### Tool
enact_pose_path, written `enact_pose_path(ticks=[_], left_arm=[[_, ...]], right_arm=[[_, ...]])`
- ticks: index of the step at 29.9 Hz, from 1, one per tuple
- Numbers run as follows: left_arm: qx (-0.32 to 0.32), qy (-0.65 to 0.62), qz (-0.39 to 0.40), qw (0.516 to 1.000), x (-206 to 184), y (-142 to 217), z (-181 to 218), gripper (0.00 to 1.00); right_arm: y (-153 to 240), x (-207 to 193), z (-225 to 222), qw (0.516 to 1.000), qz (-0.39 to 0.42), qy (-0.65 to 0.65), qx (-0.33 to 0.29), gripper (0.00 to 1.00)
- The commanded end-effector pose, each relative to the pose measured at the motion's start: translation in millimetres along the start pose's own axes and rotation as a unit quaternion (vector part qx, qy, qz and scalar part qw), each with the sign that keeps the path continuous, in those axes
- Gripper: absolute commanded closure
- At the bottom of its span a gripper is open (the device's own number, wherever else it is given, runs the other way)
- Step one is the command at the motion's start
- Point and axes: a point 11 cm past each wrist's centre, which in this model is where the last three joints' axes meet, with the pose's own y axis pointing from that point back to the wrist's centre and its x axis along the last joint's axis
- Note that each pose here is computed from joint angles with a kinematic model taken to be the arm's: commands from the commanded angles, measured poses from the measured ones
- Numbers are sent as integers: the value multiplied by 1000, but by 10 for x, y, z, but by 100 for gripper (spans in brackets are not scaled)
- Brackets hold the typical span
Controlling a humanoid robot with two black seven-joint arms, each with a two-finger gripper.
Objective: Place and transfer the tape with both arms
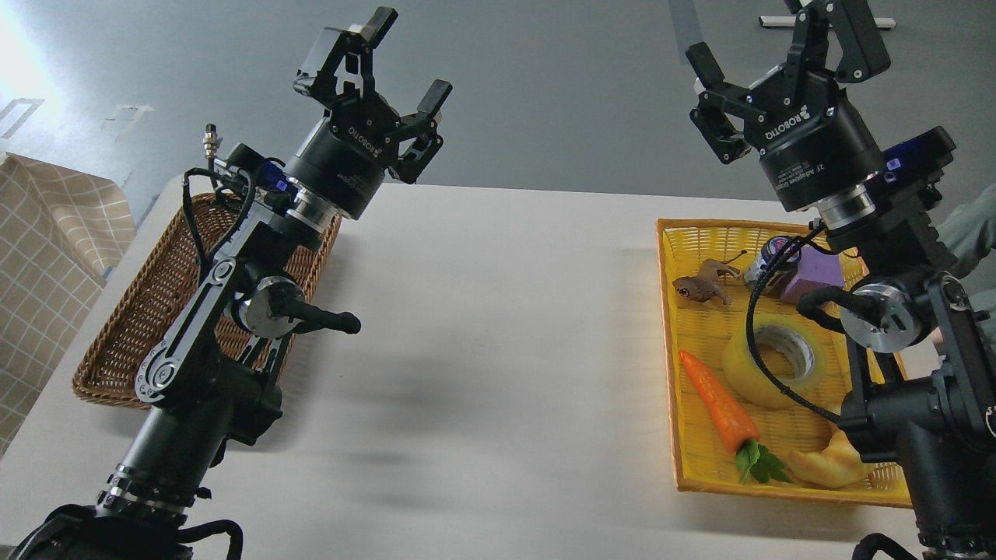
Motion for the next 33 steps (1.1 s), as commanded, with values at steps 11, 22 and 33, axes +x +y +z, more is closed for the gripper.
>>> enact_pose_path(ticks=[11,22,33], left_arm=[[-2,0,0,1000,-4,-8,5,2],[-2,2,0,1000,-11,-6,-4,2],[-3,2,-2,1000,-21,-19,7,2]], right_arm=[[2,-5,-3,1000,-1,0,1,0],[2,-4,-11,1000,0,1,2,0],[3,1,-15,1000,1,0,3,0]])
